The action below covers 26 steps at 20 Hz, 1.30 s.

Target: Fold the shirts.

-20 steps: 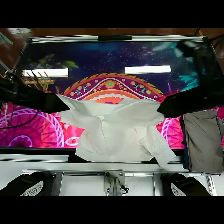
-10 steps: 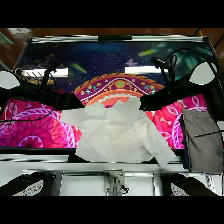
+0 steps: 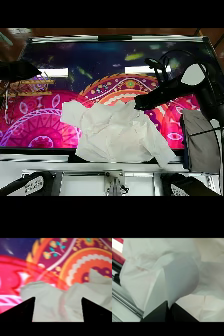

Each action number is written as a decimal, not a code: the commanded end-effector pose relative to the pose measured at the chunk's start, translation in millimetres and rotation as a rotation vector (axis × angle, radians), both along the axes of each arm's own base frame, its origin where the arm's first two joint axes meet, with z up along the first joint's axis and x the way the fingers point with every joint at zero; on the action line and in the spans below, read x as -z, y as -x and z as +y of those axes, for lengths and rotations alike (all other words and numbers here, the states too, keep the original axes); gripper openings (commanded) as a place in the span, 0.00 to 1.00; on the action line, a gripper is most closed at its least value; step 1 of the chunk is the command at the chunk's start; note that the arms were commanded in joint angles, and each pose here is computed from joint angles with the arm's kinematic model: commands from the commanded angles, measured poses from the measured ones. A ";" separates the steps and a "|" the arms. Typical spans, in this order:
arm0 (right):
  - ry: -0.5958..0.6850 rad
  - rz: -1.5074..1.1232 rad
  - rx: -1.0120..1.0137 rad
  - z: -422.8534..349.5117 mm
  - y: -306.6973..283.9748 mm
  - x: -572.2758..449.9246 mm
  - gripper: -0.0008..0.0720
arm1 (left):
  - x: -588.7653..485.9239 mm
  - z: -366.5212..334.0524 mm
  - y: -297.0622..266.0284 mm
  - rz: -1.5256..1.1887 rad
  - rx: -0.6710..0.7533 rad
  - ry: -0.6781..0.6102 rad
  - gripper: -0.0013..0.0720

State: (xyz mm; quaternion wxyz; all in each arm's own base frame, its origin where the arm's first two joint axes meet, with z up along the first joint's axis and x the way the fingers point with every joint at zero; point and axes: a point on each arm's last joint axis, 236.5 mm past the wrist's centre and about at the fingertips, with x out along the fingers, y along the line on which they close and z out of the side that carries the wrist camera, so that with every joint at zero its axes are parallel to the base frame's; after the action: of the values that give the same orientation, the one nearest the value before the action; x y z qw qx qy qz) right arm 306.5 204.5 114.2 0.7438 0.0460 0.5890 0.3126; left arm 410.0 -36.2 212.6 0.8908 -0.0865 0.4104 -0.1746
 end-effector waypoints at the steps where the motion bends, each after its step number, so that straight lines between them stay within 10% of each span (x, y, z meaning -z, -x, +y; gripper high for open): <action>1: 0.015 -0.032 -0.028 11.0 1.0 1.3 0.09 | 7.9 96.8 12.8 0.050 -0.126 -0.383 0.93; 8: 0.087 -0.006 0.004 -4.1 2.5 10.1 0.09 | 83.9 134.6 51.1 0.283 -0.255 -0.470 0.70; 17: 0.195 0.063 0.038 -27.1 10.7 24.5 0.09 | 151.1 246.2 112.4 0.270 -0.517 -0.586 0.77; 26: 0.223 0.129 0.020 -28.0 12.9 41.7 0.09 | 215.8 303.2 98.0 0.351 -0.438 -0.648 0.73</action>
State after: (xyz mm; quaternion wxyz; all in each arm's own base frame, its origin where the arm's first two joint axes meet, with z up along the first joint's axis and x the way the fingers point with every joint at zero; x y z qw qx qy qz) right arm 296.8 177.9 77.0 0.7171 -0.0074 0.6558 0.2360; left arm 306.8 253.0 24.3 0.8147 0.0738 0.5436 0.1879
